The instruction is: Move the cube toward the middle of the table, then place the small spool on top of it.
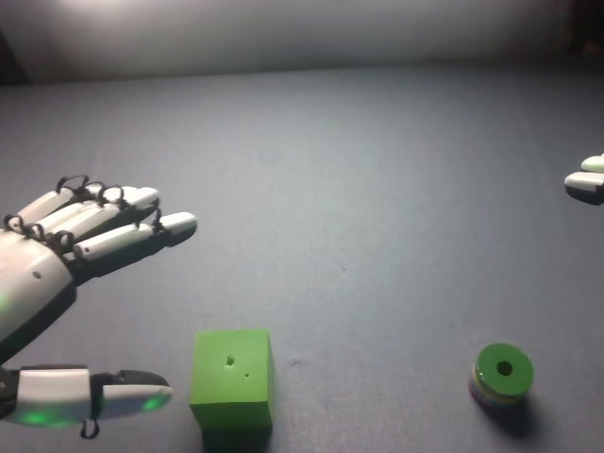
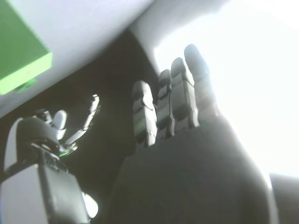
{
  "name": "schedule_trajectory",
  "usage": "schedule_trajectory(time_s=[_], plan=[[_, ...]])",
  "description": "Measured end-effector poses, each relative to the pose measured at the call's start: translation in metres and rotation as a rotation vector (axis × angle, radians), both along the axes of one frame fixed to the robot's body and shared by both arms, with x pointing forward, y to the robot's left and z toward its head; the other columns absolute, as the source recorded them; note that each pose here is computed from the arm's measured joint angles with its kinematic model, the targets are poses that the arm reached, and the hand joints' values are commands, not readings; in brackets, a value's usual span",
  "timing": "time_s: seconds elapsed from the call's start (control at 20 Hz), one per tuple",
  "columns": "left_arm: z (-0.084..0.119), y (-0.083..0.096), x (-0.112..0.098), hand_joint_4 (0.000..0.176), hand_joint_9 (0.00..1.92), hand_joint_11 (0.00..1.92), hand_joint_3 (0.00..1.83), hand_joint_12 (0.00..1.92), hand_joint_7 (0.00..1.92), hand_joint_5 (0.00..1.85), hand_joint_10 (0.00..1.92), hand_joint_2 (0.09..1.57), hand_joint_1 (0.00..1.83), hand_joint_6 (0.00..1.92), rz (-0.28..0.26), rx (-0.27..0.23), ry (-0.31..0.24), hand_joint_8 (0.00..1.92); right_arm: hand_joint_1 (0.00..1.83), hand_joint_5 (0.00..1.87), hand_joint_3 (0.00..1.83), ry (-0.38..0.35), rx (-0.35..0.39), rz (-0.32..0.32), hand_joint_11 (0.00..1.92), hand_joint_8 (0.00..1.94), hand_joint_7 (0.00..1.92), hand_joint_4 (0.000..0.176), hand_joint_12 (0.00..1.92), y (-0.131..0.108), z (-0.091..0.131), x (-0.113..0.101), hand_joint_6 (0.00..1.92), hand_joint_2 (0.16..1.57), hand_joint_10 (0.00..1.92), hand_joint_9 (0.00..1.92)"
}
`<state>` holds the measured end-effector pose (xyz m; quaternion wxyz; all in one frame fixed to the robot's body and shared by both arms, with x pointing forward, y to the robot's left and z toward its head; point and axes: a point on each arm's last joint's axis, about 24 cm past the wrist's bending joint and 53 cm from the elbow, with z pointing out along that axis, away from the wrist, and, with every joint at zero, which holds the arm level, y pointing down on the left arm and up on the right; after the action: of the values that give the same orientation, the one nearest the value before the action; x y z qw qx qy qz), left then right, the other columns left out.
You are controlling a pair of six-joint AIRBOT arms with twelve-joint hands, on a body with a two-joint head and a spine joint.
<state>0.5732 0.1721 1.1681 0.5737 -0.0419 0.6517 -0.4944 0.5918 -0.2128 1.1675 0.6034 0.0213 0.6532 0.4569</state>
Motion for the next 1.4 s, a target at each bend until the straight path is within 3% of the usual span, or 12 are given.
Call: schedule_trajectory(time_s=[0.25,0.55,0.75,0.8,0.85,0.9,0.95,1.0,1.05,1.1,1.2,1.4], plan=[[0.005,-0.046,-0.011,0.176,0.19,0.00,0.00,0.80,0.14,0.23,0.00,0.86,0.57,0.00,-0.182,0.001,-0.010,0.00,0.69,0.38,0.00,0.006,-0.007,0.002,0.22,0.00,0.32,0.000,0.49,0.000,-0.002,0.000,0.00,1.30,0.00,0.34],[-0.030,-0.073,-0.005,0.176,0.16,0.00,0.00,0.78,0.10,0.26,0.00,0.88,0.55,0.00,-0.231,0.075,0.072,0.00,0.70,0.39,0.00,0.005,-0.008,0.002,0.23,0.00,0.33,0.000,0.50,0.000,-0.002,0.001,0.00,1.31,0.00,0.36],[-0.054,-0.086,-0.003,0.156,0.24,0.00,0.00,0.85,0.17,0.32,0.01,0.89,0.64,0.00,-0.256,0.131,0.119,0.00,0.69,0.38,0.00,0.010,-0.012,0.001,0.21,0.00,0.32,0.000,0.49,0.000,-0.004,0.001,0.00,1.31,0.00,0.34],[-0.058,-0.086,-0.001,0.132,0.33,0.00,0.00,0.89,0.24,0.36,0.01,0.91,0.69,0.00,-0.255,0.147,0.125,0.00,0.73,0.39,0.00,0.010,-0.013,0.000,0.21,0.00,0.33,0.000,0.48,0.000,-0.005,0.002,0.00,1.31,0.00,0.34],[-0.062,-0.086,0.003,0.068,0.59,0.13,0.00,1.02,0.49,0.53,0.05,0.99,0.92,0.01,-0.242,0.175,0.120,0.02,0.73,0.39,0.00,0.010,-0.013,0.000,0.22,0.00,0.33,0.000,0.48,0.000,-0.004,0.002,0.00,1.31,0.00,0.35],[-0.062,-0.086,0.003,0.068,0.59,0.13,0.00,1.02,0.49,0.53,0.05,0.99,0.92,0.01,-0.242,0.175,0.120,0.02,0.73,0.39,0.00,0.010,-0.013,0.000,0.22,0.00,0.33,0.000,0.48,0.000,-0.004,0.002,0.00,1.31,0.00,0.35],[-0.061,-0.086,0.005,0.016,0.75,0.24,0.00,1.07,0.72,0.68,0.11,1.05,1.03,0.01,-0.233,0.177,0.115,0.05,0.75,0.39,0.00,0.010,-0.013,0.002,0.23,0.00,0.33,0.000,0.49,0.000,-0.005,0.001,0.00,1.31,0.00,0.35],[-0.059,-0.085,0.006,0.000,0.94,0.35,0.00,1.15,0.94,0.82,0.24,1.13,1.20,0.78,-0.228,0.169,0.112,0.94,0.76,0.39,0.00,0.010,-0.013,0.001,0.23,0.00,0.34,0.000,0.49,0.000,-0.005,0.002,0.00,1.31,0.01,0.36],[-0.057,-0.085,0.006,0.000,0.96,0.39,0.00,1.26,0.95,0.86,0.51,1.15,1.24,0.91,-0.228,0.160,0.104,1.18,0.74,0.39,0.00,0.011,-0.015,-0.001,0.23,0.00,0.34,0.000,0.48,-0.001,-0.005,0.002,0.00,1.31,0.00,0.36],[-0.055,-0.085,0.008,0.000,0.87,0.38,0.00,1.36,0.89,0.82,0.82,1.18,1.22,1.02,-0.224,0.158,0.098,1.31,0.72,0.38,0.00,0.012,-0.014,-0.002,0.23,0.00,0.33,0.000,0.48,-0.001,-0.005,0.002,0.00,1.32,0.00,0.36],[-0.052,-0.084,0.012,0.000,0.79,0.39,0.00,1.37,0.86,0.78,0.99,1.20,1.19,1.13,-0.210,0.146,0.096,1.34,0.71,0.38,0.00,0.013,-0.014,-0.002,0.23,0.00,0.34,0.000,0.48,-0.001,-0.006,0.002,0.00,1.32,0.00,0.36],[-0.028,-0.090,0.028,0.000,0.87,0.58,0.00,1.51,0.90,0.93,1.18,1.16,1.25,0.80,-0.197,0.109,0.024,1.37,0.75,0.40,0.00,0.018,-0.015,0.001,0.25,0.00,0.35,0.000,0.47,0.000,-0.008,0.002,0.00,1.32,0.01,0.37]])
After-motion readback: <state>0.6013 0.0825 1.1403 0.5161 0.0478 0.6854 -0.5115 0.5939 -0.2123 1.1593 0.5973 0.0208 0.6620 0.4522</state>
